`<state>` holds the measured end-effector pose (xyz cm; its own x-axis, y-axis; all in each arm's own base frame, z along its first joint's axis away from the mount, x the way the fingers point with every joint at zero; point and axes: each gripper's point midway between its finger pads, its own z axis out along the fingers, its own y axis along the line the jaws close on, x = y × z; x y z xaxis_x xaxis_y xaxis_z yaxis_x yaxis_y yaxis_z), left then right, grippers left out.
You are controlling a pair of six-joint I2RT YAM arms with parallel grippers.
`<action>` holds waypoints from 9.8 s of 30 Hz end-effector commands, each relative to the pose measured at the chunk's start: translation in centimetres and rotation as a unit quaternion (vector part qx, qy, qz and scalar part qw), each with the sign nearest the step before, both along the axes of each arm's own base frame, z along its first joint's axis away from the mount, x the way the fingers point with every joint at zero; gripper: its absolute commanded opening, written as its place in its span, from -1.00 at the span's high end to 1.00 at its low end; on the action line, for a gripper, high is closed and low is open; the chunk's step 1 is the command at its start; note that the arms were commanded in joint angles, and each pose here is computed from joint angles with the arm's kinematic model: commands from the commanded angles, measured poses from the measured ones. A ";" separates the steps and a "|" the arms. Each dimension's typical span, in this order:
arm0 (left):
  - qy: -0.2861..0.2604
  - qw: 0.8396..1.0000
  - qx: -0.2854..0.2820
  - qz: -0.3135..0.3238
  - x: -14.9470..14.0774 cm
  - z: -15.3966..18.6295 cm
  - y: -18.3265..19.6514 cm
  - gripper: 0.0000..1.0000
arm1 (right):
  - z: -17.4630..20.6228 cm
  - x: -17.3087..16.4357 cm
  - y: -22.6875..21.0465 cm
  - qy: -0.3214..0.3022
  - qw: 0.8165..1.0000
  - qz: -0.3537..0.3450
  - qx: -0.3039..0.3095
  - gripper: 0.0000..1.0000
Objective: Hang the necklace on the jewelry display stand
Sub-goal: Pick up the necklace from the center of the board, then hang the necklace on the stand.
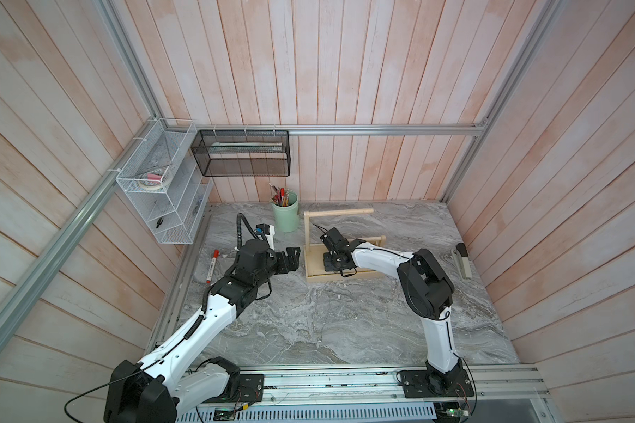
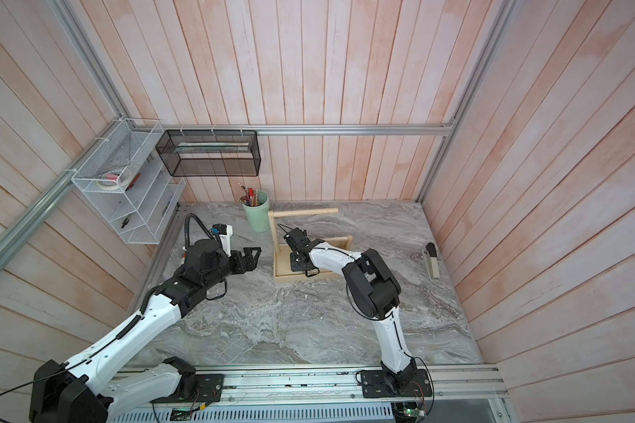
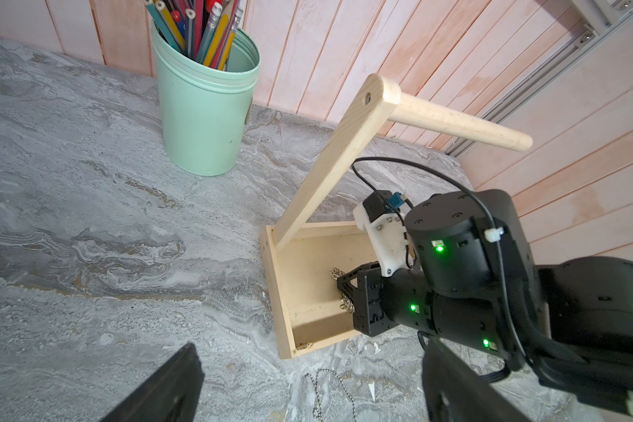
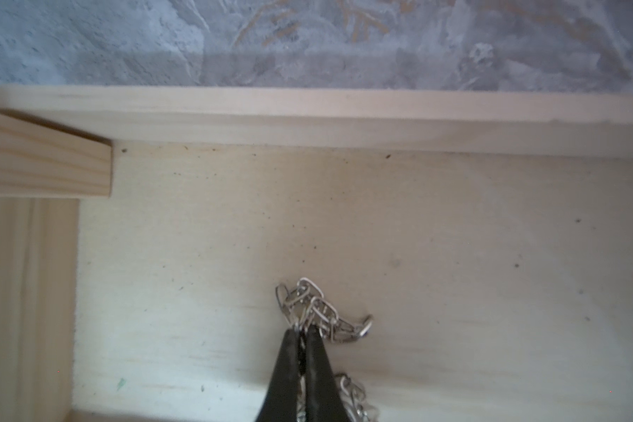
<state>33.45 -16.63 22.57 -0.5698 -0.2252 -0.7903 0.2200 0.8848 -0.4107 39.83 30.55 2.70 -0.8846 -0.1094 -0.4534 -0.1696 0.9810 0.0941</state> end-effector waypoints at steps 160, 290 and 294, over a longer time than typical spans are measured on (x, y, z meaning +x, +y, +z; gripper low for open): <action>-0.148 0.938 0.054 -0.308 11.1 15.2 -27.3 1.00 | 31.0 -1.6 -22.7 -0.406 0.861 -0.085 0.295 -0.19; -0.070 0.955 0.001 -0.287 14.7 9.1 -26.9 1.00 | 21.8 -0.9 -24.5 -0.335 0.883 -0.122 0.305 -0.19; -0.067 0.953 -0.002 -0.295 14.3 9.0 -27.1 1.00 | 21.8 -1.0 -24.6 -0.335 0.883 -0.124 0.306 -0.19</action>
<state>48.43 -44.27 29.22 -0.5295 0.1059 -0.8417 0.7089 0.6001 -0.3706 39.06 6.23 24.29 -0.3776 0.4906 -0.7854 -0.1727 0.7959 0.5802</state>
